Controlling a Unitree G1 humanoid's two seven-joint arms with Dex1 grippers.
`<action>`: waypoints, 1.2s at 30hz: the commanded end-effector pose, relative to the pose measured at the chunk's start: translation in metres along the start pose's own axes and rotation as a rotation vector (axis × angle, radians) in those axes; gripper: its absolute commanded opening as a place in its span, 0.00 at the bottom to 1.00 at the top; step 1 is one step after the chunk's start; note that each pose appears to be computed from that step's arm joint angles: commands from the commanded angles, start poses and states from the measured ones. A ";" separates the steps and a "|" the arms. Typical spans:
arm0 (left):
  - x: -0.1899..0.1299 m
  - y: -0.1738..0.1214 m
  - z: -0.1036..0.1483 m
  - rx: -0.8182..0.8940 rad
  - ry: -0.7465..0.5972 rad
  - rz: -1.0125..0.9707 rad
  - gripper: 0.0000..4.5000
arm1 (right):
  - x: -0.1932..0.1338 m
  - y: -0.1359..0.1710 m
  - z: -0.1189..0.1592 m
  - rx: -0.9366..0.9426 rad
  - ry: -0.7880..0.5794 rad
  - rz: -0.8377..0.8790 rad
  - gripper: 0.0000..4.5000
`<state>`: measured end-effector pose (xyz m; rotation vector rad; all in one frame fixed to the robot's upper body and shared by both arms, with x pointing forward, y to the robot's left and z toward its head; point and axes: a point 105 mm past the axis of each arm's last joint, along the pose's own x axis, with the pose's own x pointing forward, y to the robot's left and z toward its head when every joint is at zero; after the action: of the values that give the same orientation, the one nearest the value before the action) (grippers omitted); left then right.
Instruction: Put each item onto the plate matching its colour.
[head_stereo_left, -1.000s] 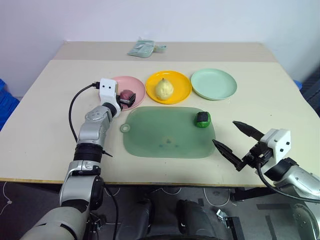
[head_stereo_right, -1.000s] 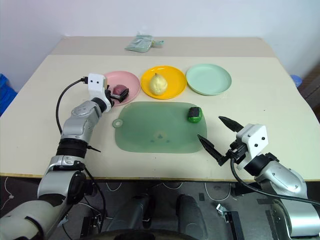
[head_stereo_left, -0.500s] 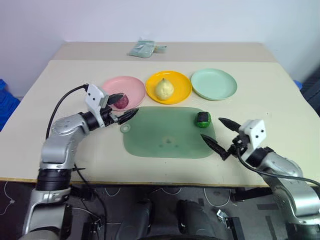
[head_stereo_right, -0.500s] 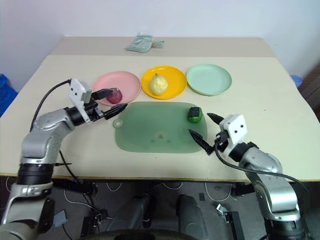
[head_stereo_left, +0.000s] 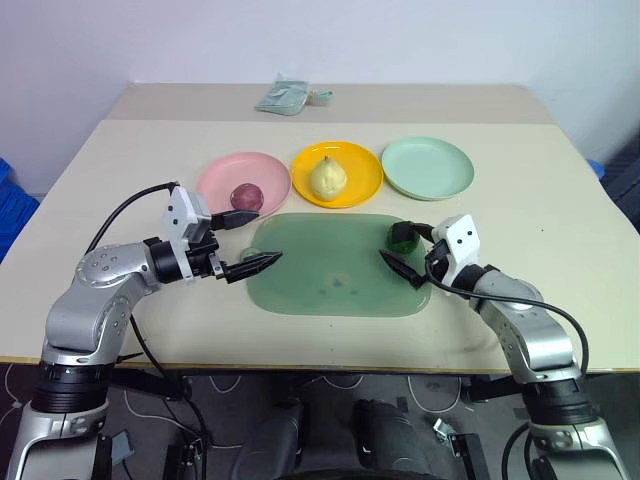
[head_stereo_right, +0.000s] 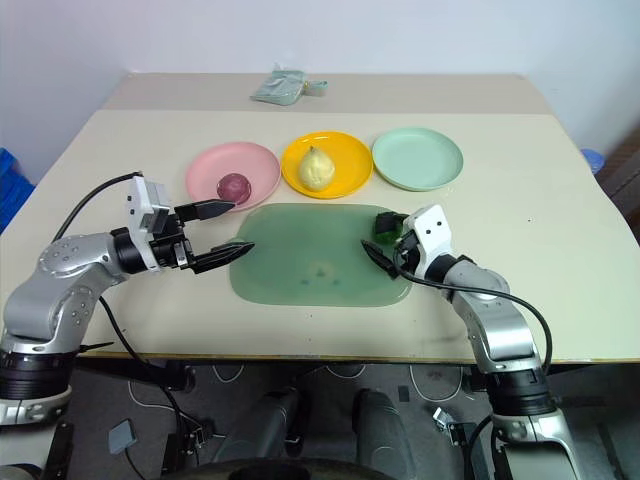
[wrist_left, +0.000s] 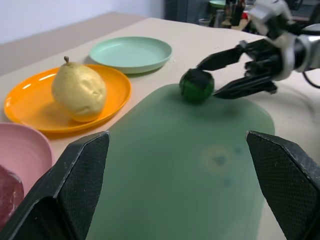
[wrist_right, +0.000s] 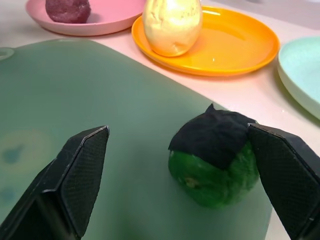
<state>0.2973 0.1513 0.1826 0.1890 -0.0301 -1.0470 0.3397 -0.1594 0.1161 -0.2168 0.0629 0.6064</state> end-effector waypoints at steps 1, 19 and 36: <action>-0.004 -0.002 0.012 0.033 -0.031 0.023 1.00 | 0.008 0.000 0.002 -0.010 -0.023 0.005 0.94; -0.017 -0.007 0.013 0.043 -0.031 0.120 1.00 | 0.029 -0.012 0.017 -0.025 -0.068 0.045 0.37; -0.018 -0.010 0.010 0.030 -0.031 0.126 1.00 | 0.049 -0.013 0.007 0.009 -0.013 0.002 0.99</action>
<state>0.2834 0.1605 0.1803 0.1710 -0.0383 -0.9203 0.3837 -0.1408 0.1229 -0.2042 0.0398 0.6209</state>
